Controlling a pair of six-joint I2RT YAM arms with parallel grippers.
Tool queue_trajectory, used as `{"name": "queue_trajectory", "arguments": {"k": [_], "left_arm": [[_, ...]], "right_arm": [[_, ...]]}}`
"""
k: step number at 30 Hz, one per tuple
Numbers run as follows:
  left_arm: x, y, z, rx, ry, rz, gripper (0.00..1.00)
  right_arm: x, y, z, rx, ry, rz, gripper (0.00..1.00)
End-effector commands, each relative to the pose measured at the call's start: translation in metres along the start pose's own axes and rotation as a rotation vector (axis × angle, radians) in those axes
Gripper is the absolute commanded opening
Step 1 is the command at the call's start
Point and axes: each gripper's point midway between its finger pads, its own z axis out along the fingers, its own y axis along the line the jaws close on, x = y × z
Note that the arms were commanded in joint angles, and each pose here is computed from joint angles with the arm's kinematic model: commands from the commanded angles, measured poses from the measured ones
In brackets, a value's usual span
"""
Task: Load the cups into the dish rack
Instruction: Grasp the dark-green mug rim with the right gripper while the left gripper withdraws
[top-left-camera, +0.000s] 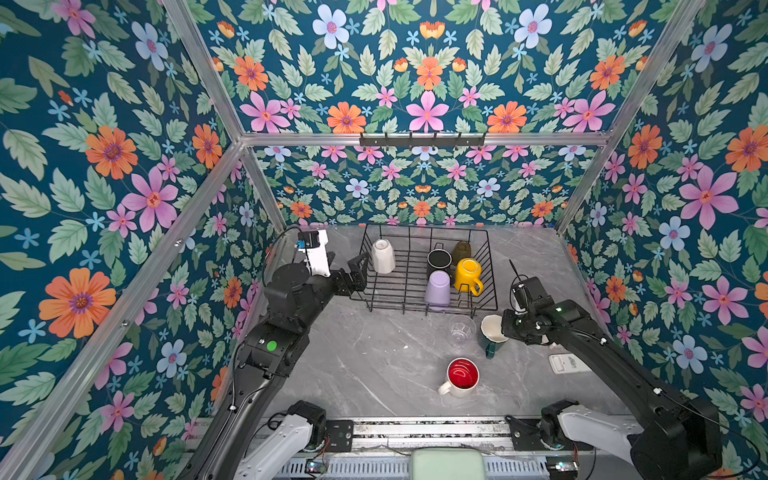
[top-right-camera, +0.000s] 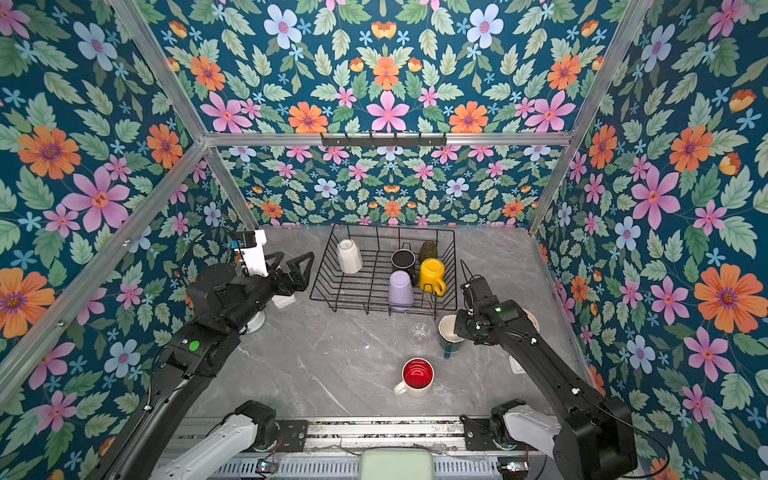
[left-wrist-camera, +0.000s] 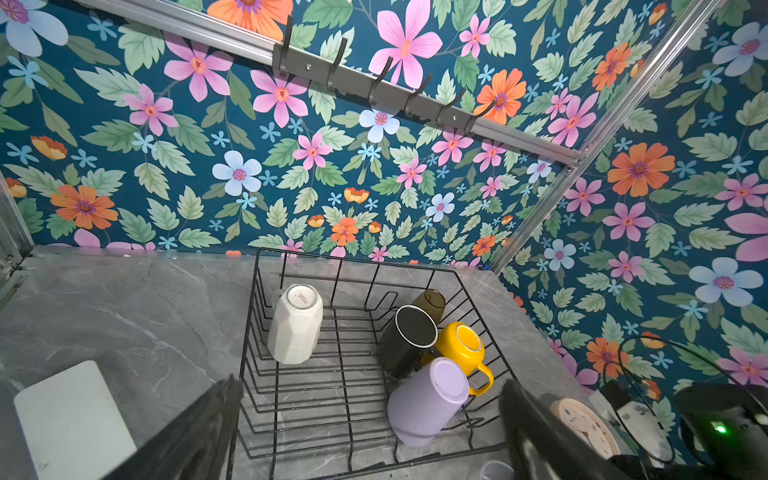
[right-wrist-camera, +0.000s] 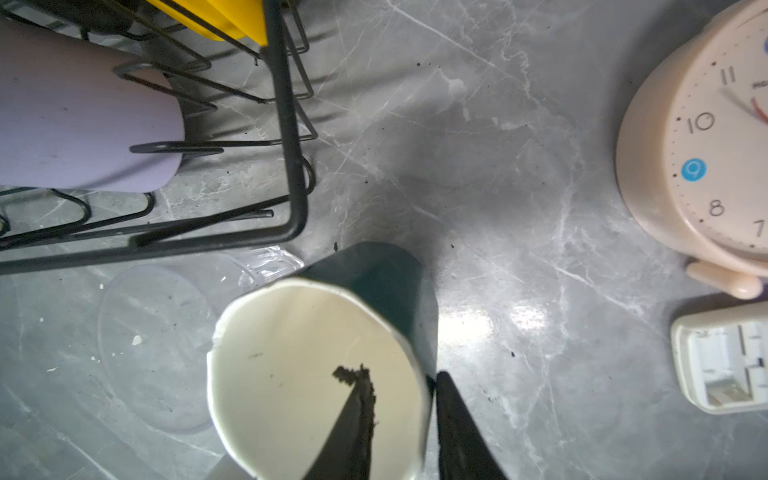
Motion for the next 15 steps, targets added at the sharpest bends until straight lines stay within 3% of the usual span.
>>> {"name": "queue_trajectory", "arguments": {"k": [1, 15], "left_arm": [[-0.003, 0.003, -0.005, -0.018, -0.022, -0.014, 1.0], [0.001, 0.007, -0.015, -0.031, -0.02, -0.016, 1.0]], "right_arm": [[-0.006, -0.001, 0.004, 0.015, -0.023, -0.011, 0.23], [0.0, -0.014, 0.01, 0.077, -0.001, -0.022, 0.13]]}}
